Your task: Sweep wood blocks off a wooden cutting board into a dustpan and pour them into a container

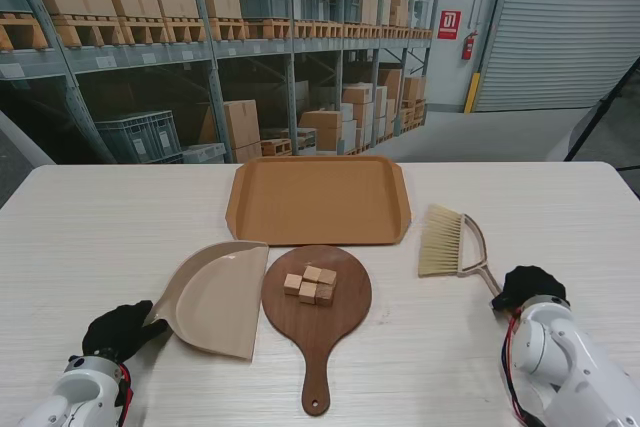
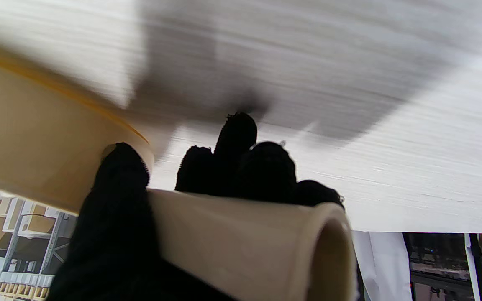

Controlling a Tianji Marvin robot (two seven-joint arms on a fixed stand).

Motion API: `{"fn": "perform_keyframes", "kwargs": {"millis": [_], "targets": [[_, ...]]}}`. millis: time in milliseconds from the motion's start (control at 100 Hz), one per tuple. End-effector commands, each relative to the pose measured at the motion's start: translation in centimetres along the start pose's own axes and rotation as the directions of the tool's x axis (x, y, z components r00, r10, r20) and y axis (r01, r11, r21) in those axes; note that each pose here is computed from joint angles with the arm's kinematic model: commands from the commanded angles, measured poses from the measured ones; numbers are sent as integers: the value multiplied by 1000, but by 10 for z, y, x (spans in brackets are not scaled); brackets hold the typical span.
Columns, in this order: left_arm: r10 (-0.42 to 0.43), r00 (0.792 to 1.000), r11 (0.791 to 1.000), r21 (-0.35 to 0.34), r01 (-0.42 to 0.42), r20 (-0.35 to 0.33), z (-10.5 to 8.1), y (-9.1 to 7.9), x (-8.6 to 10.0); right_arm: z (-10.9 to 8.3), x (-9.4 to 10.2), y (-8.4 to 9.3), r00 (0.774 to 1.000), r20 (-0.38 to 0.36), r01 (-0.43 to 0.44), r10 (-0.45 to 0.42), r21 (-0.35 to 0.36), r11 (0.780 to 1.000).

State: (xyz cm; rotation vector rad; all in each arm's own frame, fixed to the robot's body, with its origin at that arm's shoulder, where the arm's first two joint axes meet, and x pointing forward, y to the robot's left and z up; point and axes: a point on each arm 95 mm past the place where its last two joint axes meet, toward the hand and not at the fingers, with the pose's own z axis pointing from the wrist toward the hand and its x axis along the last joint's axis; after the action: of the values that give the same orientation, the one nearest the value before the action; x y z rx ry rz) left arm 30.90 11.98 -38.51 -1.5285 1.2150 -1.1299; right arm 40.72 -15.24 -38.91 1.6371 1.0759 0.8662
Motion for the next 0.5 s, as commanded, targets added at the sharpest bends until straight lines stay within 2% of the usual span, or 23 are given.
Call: {"fn": "perform_keyframes", "kwargs": {"millis": [0,490], "targets": [[-5,1000,997,-73,6,9,-7,20,-2,-12,-20,-48,998,43,38,-45,139,990],[-7,1000,997,-74,7,9,-7,20,-2,-12,-20,-41,998,38,41,-47,157,987]]}}
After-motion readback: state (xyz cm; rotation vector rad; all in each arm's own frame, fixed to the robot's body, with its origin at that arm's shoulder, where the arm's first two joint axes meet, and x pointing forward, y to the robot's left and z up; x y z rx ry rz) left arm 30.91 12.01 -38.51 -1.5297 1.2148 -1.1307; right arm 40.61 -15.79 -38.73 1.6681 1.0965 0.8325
